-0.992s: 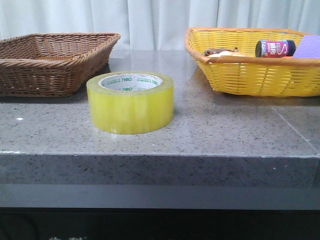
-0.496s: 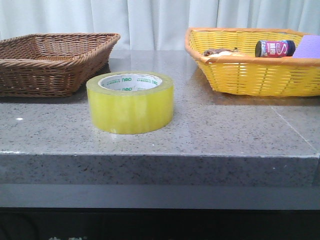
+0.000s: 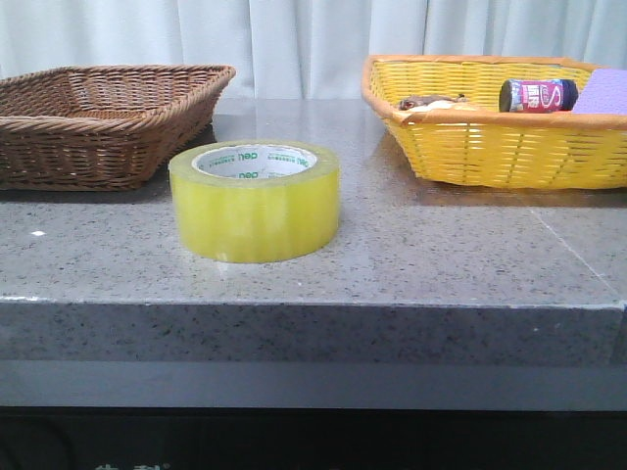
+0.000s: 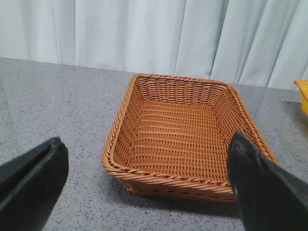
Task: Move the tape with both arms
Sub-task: 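Open the right gripper, release the tape, and withdraw upward, then move the left gripper down onto the tape roll rim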
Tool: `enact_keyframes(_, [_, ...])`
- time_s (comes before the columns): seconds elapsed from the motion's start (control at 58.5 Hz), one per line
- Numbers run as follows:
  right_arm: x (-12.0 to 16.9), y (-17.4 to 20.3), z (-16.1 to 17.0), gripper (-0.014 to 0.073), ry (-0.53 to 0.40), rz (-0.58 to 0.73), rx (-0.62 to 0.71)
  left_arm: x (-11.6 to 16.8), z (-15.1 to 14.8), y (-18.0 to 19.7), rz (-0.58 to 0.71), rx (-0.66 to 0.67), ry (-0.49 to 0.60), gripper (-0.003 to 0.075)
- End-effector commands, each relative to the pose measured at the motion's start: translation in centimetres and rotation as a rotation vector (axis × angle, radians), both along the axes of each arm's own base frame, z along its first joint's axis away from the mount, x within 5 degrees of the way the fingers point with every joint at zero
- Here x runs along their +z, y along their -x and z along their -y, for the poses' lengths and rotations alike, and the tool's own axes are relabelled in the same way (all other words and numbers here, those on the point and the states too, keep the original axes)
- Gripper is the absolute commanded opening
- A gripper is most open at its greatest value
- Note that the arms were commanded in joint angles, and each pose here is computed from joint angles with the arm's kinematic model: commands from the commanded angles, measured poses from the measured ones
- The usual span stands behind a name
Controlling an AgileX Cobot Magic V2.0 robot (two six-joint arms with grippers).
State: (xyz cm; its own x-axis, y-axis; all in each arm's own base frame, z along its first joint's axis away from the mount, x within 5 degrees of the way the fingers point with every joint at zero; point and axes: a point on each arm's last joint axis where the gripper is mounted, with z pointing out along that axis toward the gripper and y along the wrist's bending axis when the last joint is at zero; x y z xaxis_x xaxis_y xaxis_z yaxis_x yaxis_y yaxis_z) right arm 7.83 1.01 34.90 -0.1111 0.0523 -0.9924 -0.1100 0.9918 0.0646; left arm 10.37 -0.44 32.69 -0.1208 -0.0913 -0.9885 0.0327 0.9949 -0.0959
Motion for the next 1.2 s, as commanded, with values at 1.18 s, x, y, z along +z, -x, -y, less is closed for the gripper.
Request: enact_keyframes(1.18, [-2.0, 3.9, 0.3, -0.012, -0.027, 0.206, -0.014, 1.1, 10.4, -9.2, -0.623, -0.471, 0.04, 0.0658])
